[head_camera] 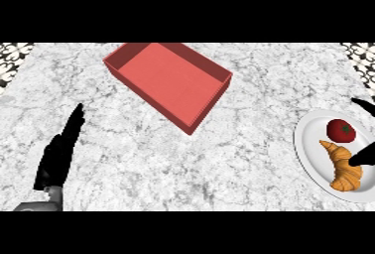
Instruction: Pick the tomato from the plate and place it in the cardboard box
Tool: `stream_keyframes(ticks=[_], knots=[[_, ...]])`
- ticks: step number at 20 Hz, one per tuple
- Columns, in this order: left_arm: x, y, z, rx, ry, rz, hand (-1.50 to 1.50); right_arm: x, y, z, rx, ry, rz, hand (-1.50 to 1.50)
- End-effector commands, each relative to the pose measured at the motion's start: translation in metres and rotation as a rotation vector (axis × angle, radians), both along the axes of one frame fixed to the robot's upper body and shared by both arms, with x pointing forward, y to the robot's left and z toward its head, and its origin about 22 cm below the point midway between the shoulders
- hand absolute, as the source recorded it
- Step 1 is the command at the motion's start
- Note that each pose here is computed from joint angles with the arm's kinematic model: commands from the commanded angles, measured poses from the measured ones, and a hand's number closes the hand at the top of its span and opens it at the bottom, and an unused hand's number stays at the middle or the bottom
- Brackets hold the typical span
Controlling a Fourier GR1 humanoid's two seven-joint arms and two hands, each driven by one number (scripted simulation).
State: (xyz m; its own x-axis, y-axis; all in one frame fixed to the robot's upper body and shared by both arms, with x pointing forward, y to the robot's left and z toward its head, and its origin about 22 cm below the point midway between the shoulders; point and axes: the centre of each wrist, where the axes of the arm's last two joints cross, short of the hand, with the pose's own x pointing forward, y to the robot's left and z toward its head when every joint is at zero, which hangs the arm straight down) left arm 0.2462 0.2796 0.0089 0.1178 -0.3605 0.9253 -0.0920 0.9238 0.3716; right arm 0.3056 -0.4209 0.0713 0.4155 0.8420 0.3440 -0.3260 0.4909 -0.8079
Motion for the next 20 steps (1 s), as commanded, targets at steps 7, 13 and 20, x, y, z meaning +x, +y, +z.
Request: stream_keyframes(ticks=[7,13,20], knots=[[0.017,0.004,-0.006,-0.013,-0.001,0.003,0.0,0.006,0.014,-0.03,0.004,-0.003,0.01,-1.5],[-0.003,-0.001,0.014,-0.002,0.011,0.01,0.0,0.023,-0.007,-0.021,0.019,-0.016,-0.011,-1.5],[-0.006,0.014,0.0,-0.001,-0.016,0.003,0.0,0.01,0.014,-0.055,0.023,-0.003,-0.014,-1.5]])
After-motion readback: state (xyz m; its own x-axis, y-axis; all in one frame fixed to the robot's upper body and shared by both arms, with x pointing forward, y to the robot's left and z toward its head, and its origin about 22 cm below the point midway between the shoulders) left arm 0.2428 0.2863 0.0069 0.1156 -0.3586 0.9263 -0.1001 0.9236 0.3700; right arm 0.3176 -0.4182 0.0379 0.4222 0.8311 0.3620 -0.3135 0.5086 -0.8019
